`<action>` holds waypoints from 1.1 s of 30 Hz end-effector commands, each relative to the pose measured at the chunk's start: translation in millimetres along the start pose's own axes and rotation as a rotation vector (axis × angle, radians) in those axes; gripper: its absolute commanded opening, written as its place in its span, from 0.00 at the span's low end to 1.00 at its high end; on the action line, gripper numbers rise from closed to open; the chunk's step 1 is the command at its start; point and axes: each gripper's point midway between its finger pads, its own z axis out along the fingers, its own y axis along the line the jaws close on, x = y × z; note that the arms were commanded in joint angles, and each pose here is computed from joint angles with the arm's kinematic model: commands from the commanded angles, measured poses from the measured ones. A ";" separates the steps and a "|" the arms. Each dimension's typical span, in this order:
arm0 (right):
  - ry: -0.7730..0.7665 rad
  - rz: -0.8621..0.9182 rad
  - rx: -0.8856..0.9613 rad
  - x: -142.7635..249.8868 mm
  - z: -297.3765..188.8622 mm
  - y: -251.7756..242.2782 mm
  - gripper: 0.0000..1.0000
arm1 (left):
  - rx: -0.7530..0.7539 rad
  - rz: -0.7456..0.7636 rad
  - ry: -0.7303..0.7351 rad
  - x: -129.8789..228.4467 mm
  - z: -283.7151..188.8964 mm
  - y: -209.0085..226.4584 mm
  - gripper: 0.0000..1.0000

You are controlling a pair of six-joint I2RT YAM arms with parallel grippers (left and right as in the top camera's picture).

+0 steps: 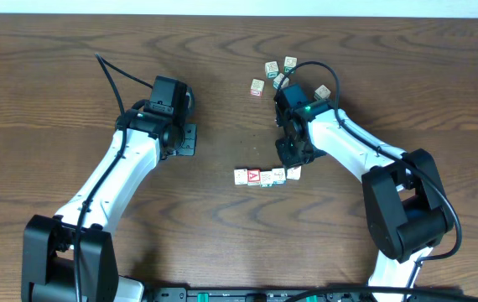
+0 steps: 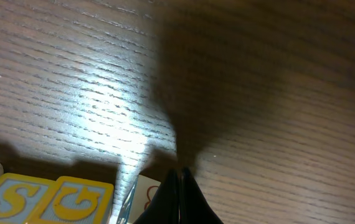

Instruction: Lift 5 blocks

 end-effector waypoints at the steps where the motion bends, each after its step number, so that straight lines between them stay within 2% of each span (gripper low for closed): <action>1: -0.006 -0.023 -0.008 -2.9 -1.2 10.2 0.01 | -0.007 -0.004 0.001 1.9 -1.2 0.8 0.08; 17: -0.006 -0.036 -0.033 -3.0 -1.3 15.7 0.01 | -0.008 -0.003 0.001 1.9 -1.2 0.8 0.07; 21: -0.021 0.064 0.046 -5.8 -1.4 -0.2 0.01 | -0.008 -0.003 0.005 2.9 -1.2 1.0 0.07; 28: -0.039 0.110 0.150 -10.0 -3.0 -33.8 0.01 | -0.008 0.004 0.018 6.5 -1.4 -0.9 0.07; 33: 0.011 0.139 0.147 0.7 -2.7 -45.4 0.01 | 0.003 0.035 0.019 8.3 -1.8 -12.3 0.07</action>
